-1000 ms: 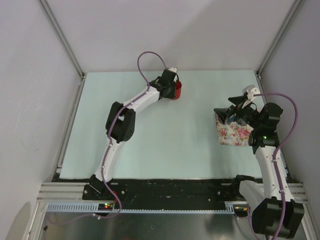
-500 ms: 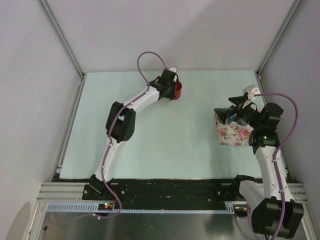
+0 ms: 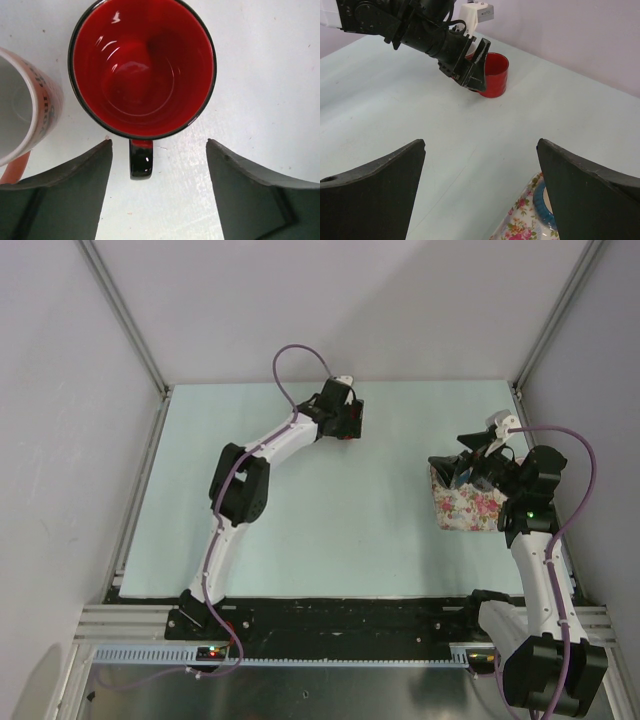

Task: Turn the mug right side up
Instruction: Place the cup at the center of the board.

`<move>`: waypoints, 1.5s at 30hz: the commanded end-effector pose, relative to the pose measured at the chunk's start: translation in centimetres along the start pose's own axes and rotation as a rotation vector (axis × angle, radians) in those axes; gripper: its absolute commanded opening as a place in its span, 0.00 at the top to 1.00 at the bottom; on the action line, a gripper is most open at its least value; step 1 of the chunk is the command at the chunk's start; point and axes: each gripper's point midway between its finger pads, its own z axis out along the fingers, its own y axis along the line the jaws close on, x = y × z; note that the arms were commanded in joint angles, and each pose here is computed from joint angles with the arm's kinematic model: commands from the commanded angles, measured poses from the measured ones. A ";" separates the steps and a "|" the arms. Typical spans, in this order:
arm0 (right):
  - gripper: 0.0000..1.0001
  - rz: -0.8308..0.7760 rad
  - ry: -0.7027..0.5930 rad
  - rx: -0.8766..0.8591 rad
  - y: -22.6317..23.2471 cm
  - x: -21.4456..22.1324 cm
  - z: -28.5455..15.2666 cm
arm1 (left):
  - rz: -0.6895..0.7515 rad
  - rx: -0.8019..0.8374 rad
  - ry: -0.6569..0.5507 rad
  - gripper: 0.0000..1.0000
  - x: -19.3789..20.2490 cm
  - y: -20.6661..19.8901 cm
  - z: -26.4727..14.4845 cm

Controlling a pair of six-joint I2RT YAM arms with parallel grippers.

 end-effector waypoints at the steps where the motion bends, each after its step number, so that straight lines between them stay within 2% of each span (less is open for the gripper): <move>1: 0.01 -0.033 -0.023 0.006 -0.4 -0.5 0.0 | -0.029 0.058 -0.095 0.15 -4.2 -1.3 -4.2; 4: 0.01 -0.040 -0.026 0.024 -0.8 -0.6 -0.2 | -0.033 0.112 -0.086 0.05 -4.2 -2.3 -5.1; 6: 0.01 -0.047 -0.030 0.039 -1.1 -0.8 -0.4 | -0.034 0.164 -0.077 0.01 -4.2 -3.3 -5.9; 11: 0.00 -0.062 -0.046 0.082 -2.0 -1.9 -1.2 | -0.021 0.306 -0.065 0.00 -4.7 -5.9 -8.3; 15: 0.01 -0.022 -0.007 0.097 -2.6 -2.3 -1.3 | 0.001 0.353 -0.079 0.00 -5.3 -6.9 -10.3; 23: 0.01 -0.052 0.162 0.148 -3.5 0.0 -2.5 | 0.039 0.370 -0.115 0.00 -5.8 -6.9 -14.2; 29: 0.01 -0.093 0.342 0.219 -4.4 1.6 -5.4 | 0.091 0.388 -0.147 0.00 -5.7 -6.7 -17.9; 38: 0.00 -0.146 0.649 0.262 -7.0 5.1 -12.0 | 0.322 0.481 -0.163 0.00 -1.7 -5.9 -23.9; 45: 0.02 -0.060 0.803 0.271 -10.0 7.8 -16.7 | 0.505 0.516 -0.179 0.00 1.6 -4.4 -27.4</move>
